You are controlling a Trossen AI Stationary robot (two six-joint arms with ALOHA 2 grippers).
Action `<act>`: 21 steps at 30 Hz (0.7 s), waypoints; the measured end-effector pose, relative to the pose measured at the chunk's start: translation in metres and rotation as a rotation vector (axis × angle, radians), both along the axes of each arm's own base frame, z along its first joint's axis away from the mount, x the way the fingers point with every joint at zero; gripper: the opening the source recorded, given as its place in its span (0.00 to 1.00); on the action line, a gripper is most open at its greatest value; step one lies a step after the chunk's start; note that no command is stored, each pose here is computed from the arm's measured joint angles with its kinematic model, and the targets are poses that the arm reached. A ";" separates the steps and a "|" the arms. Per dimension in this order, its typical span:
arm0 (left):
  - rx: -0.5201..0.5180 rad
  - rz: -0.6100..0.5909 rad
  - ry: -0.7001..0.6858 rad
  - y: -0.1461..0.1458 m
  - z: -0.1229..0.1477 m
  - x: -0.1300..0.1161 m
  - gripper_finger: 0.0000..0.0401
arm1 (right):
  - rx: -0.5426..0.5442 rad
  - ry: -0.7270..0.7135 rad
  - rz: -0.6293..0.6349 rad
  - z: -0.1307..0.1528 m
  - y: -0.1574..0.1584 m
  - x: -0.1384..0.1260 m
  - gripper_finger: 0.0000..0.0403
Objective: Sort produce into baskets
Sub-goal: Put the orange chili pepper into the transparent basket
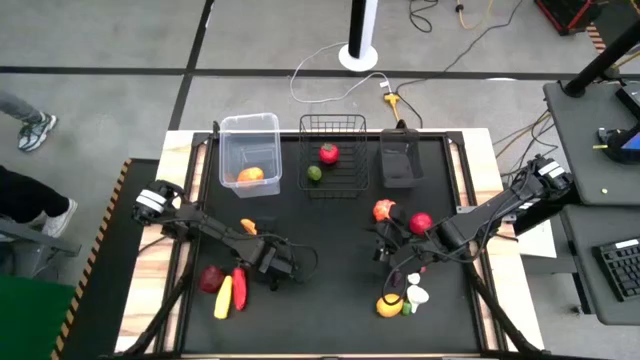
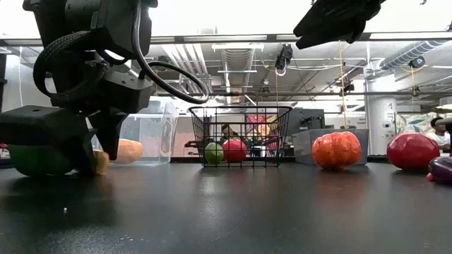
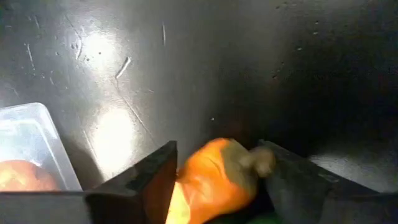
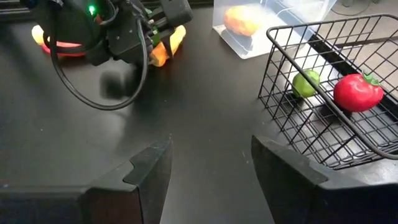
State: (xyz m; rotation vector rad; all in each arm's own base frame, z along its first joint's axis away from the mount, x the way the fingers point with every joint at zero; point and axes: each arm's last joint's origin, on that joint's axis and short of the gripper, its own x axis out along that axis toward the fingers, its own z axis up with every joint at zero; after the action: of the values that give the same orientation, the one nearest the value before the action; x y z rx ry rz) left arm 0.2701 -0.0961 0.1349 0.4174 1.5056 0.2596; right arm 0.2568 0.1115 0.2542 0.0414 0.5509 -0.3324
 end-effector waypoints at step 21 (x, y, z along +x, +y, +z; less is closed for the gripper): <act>-0.036 -0.019 -0.267 -0.008 0.048 0.012 0.23 | 0.000 -0.001 0.000 0.000 0.000 0.000 0.52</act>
State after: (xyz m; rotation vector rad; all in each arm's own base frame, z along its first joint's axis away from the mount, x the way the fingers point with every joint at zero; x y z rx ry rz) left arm 0.2824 -0.1043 0.1834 0.3533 1.2428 0.2622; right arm 0.2568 0.1116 0.2542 0.0415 0.5503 -0.3322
